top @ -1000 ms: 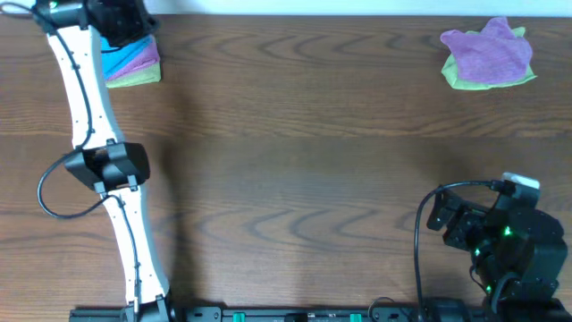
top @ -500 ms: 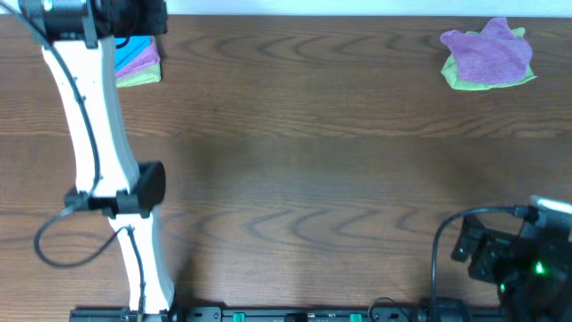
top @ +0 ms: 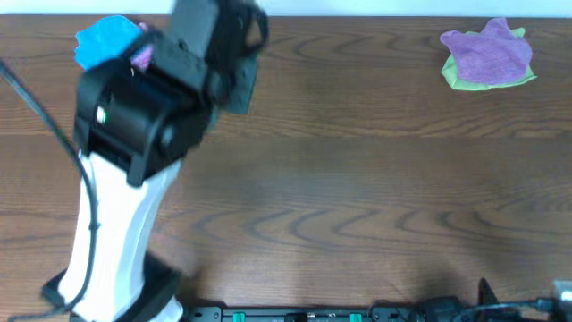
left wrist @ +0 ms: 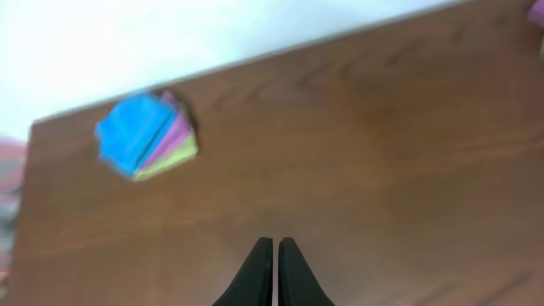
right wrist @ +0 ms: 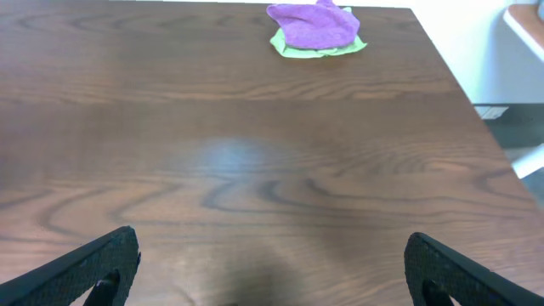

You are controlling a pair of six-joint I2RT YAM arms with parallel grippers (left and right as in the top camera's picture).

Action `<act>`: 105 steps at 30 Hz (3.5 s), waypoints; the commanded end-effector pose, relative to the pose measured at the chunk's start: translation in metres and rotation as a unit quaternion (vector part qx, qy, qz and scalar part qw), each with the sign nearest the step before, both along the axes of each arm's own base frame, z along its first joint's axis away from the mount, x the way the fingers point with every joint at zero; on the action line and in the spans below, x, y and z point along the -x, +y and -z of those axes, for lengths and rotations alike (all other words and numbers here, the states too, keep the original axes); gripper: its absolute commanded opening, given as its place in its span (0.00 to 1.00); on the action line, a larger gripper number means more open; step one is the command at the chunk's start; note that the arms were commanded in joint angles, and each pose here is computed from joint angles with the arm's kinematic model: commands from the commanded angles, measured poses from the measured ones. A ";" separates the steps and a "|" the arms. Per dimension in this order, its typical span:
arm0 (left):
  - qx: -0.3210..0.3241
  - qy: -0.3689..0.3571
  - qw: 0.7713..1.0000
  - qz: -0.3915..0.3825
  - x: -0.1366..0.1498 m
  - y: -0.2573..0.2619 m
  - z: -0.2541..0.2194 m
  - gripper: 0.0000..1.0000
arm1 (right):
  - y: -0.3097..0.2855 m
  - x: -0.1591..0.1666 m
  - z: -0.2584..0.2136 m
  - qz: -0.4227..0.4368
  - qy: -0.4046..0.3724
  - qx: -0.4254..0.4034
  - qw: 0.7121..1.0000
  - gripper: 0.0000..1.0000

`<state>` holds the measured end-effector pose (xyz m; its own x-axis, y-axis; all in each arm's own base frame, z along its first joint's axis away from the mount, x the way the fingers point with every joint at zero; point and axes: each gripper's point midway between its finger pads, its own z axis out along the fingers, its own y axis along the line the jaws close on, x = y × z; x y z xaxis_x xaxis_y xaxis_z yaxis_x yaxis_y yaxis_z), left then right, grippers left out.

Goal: Fold the cloth

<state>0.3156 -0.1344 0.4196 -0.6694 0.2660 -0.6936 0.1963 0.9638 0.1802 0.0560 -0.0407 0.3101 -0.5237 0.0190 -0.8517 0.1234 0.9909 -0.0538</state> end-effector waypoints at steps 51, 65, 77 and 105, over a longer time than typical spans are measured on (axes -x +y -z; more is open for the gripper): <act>0.039 -0.052 0.987 -0.149 0.140 0.131 0.095 0.95 | 0.044 -0.104 0.048 -0.043 -0.060 -0.056 0.996 0.99; 0.028 -0.079 0.969 -0.231 0.123 0.154 0.103 0.95 | 0.044 -0.104 0.048 -0.043 -0.060 -0.056 0.996 0.99; 0.043 -0.122 0.984 -0.121 0.071 0.142 0.117 0.96 | 0.044 -0.104 0.048 -0.043 -0.060 -0.056 0.996 0.99; 0.151 -0.261 0.949 -0.095 0.076 0.151 0.257 0.95 | 0.044 -0.104 0.048 -0.043 -0.060 -0.056 0.996 0.99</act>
<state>0.2392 0.0190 0.1658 -0.2470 -0.0502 -0.9677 -0.0311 0.9986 -0.0439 0.1600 0.0045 0.2631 -0.4262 0.0650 -0.9023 0.0279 0.9979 0.0587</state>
